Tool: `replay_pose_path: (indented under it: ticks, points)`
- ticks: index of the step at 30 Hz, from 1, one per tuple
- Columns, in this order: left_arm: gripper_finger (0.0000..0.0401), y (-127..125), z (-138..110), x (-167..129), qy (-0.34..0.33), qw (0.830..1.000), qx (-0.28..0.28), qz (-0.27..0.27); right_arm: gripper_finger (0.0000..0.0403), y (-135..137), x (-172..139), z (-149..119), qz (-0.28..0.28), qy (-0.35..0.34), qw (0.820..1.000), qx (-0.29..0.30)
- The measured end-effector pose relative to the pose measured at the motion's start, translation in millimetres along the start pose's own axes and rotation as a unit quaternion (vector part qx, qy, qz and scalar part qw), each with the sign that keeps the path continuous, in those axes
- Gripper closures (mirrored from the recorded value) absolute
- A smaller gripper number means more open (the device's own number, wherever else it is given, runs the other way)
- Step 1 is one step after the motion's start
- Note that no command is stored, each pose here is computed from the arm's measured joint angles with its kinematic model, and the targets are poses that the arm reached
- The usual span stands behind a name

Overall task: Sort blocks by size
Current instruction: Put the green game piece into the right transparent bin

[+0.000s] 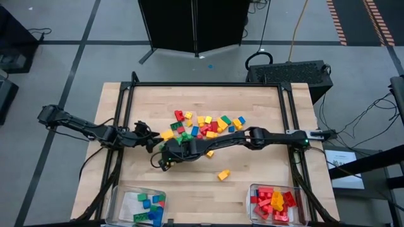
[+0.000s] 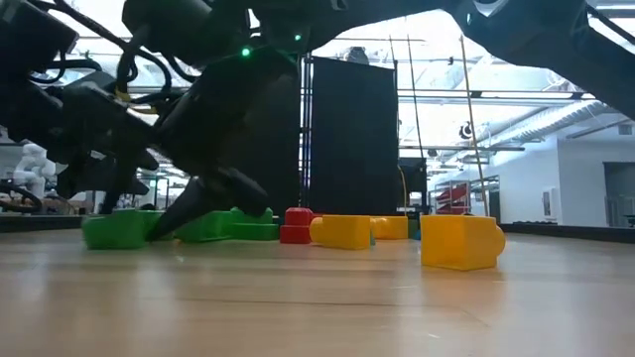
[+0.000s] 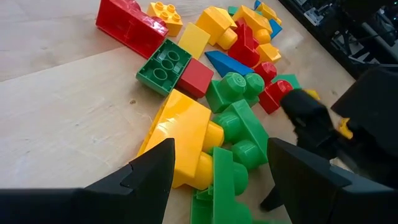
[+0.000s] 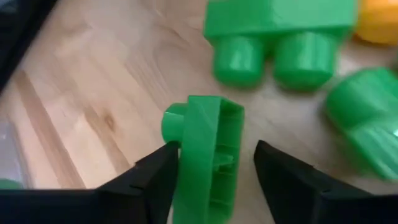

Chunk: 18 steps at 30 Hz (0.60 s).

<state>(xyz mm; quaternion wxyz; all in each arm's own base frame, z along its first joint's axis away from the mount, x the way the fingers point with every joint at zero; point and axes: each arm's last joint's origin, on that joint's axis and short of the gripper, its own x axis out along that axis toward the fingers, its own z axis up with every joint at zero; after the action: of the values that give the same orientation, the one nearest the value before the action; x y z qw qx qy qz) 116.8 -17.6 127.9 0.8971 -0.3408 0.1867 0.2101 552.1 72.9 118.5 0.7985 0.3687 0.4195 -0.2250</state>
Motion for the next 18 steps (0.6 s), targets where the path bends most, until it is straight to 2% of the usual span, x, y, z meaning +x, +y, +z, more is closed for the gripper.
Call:
replay_pose_path:
  ticks: [5, 10, 18]
  points:
    - [0.0146, 0.1, 0.0, 0.0, 0.000, 1.000, 0.000, 0.000, 0.0270, -7.6, -2.0, -7.1, -0.039, 0.042, 0.998, -0.016]
    - [0.0146, 0.1, -0.1, 0.0, 0.001, 1.000, 0.001, 0.000, 0.0331, -8.5, -5.9, -14.0, -0.042, 0.087, 0.994, -0.041]
    - [0.0146, 0.2, -0.2, 0.0, 0.002, 1.000, 0.001, 0.001, 0.0339, 3.3, -25.9, -31.6, -0.043, 0.125, 0.989, -0.064]
